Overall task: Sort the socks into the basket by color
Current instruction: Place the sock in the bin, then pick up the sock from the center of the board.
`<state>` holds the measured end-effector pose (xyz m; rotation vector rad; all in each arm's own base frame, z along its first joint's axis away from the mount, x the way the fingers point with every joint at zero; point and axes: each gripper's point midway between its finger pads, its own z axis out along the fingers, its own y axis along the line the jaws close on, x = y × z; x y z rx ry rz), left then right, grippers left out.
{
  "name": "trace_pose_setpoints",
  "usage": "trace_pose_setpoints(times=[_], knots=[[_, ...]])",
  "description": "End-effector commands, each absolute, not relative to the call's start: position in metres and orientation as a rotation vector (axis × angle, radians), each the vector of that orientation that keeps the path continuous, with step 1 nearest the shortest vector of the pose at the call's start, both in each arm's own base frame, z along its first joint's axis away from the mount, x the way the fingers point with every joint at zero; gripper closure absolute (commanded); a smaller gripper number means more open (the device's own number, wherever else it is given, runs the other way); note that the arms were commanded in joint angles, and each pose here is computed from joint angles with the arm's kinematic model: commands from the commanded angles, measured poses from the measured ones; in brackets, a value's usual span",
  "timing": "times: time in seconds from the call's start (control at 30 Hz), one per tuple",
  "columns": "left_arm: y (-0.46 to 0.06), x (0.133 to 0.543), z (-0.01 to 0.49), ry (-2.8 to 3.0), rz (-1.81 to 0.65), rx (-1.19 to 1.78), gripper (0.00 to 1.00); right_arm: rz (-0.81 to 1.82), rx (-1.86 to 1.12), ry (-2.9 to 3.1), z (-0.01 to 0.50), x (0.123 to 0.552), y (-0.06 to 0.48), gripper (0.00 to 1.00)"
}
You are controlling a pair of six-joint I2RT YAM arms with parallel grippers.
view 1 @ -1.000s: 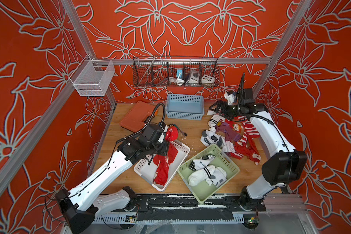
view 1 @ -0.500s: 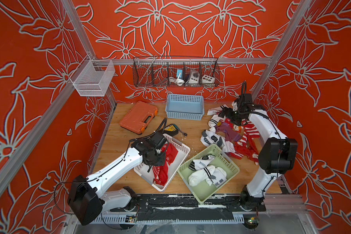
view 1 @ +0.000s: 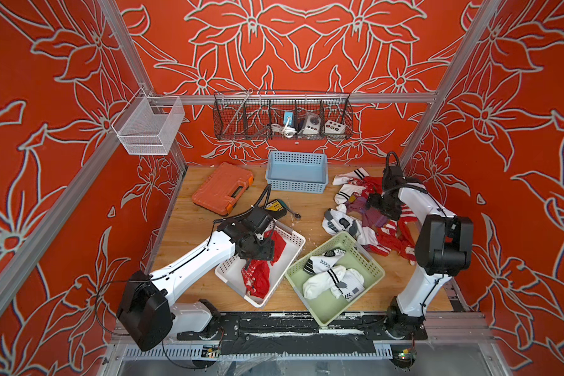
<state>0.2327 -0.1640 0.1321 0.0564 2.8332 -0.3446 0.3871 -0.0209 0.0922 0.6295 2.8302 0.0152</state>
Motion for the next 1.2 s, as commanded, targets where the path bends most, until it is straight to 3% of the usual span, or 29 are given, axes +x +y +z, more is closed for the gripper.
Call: trace_pose_setpoints(times=[0.0, 0.37, 0.53, 0.67, 0.73, 0.8, 1.17], knots=[[-0.167, 0.25, 0.165, 2.706, -0.409, 0.037, 0.27, -0.169, 0.752, 2.807, 0.099, 0.354, -0.048, 0.08], [-0.173, 0.268, 0.214, 2.557, -0.547, 0.044, 0.26, -0.355, 0.816, 2.811, 0.078, 0.347, -0.087, 0.08], [-0.173, 0.268, 0.216, 2.547, -0.561, 0.043, 0.25, -0.31, 0.773, 2.801, 0.074, 0.37, -0.089, 0.16], [-0.174, 0.269, 0.216, 2.54, -0.571, 0.041, 0.25, -0.225, 0.738, 2.807, 0.071, 0.382, -0.081, 0.34], [-0.176, 0.27, 0.216, 2.538, -0.58, 0.042, 0.25, -0.209, 0.735, 2.815, 0.067, 0.382, -0.079, 0.61], [-0.178, 0.272, 0.216, 2.532, -0.59, 0.046, 0.25, -0.2, 0.734, 2.819, 0.067, 0.38, -0.077, 0.98], [-0.203, 0.291, 0.241, 2.428, -0.709, 0.133, 0.24, 0.066, 0.66, 2.659, 0.124, 0.384, -0.044, 1.0]])
